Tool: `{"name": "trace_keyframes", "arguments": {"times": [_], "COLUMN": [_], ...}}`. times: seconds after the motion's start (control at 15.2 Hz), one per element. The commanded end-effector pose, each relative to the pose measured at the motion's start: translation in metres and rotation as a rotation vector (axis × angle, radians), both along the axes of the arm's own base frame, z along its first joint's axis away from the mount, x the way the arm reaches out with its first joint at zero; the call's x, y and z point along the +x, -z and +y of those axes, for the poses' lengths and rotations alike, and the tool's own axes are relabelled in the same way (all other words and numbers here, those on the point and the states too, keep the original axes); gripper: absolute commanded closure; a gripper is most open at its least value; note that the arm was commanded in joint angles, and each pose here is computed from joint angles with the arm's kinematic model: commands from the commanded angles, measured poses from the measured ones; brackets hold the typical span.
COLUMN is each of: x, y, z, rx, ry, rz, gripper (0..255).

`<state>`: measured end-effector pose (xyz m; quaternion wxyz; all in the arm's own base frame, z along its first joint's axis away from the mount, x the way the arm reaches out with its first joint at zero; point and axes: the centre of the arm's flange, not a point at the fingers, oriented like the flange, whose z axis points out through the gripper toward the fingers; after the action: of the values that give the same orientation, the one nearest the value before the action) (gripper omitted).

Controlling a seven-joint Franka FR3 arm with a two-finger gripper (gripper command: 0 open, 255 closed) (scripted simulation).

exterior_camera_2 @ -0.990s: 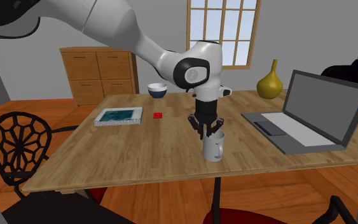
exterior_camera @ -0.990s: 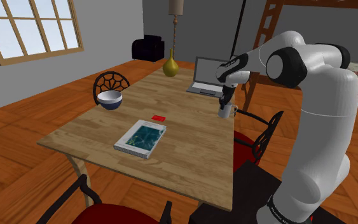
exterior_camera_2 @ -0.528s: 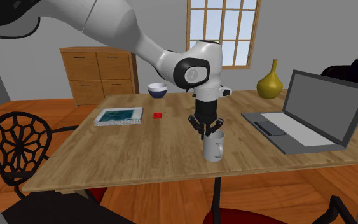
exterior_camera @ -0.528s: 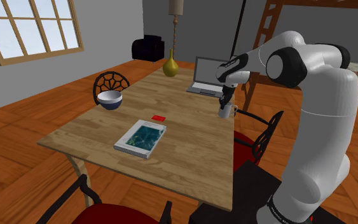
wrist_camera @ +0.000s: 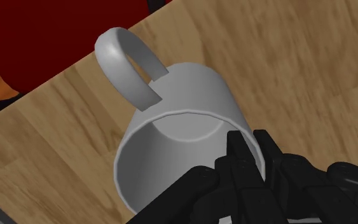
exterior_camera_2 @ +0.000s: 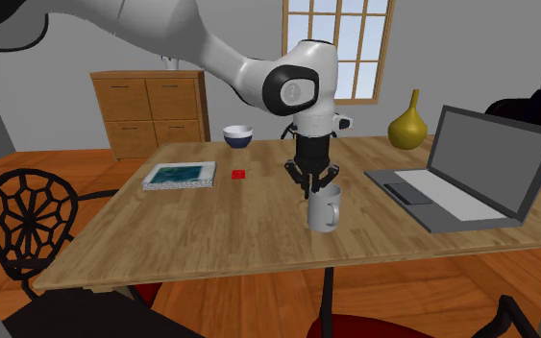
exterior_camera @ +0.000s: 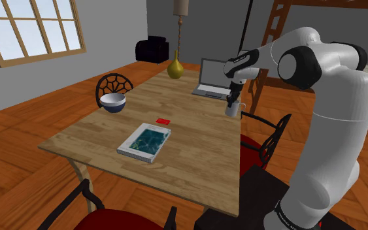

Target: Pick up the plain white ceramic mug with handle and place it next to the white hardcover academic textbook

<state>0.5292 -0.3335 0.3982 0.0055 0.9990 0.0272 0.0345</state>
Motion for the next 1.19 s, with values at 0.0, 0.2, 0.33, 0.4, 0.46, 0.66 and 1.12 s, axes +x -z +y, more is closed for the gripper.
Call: {"name": "trace_keyframes", "arguments": {"times": [0.0, 0.2, 0.33, 0.4, 0.46, 0.66, 1.12], "x": [0.000, 0.000, 0.000, 0.000, 0.000, 0.000, 0.000], "y": [-0.011, -0.027, -0.037, -0.043, -0.048, -0.064, -0.101], "z": [0.000, 0.000, 0.000, 0.000, 0.000, 0.000, 0.000], "rx": [0.000, 0.000, 0.000, 0.000, 0.000, 0.000, 0.000], "ry": [0.000, 0.000, 0.000, 0.000, 0.000, 0.000, 0.000], "rz": [0.000, 0.000, 0.000, 0.000, 0.000, 0.000, 0.000], "gripper": [255, 255, 255, 255, 255, 255, 255]}}
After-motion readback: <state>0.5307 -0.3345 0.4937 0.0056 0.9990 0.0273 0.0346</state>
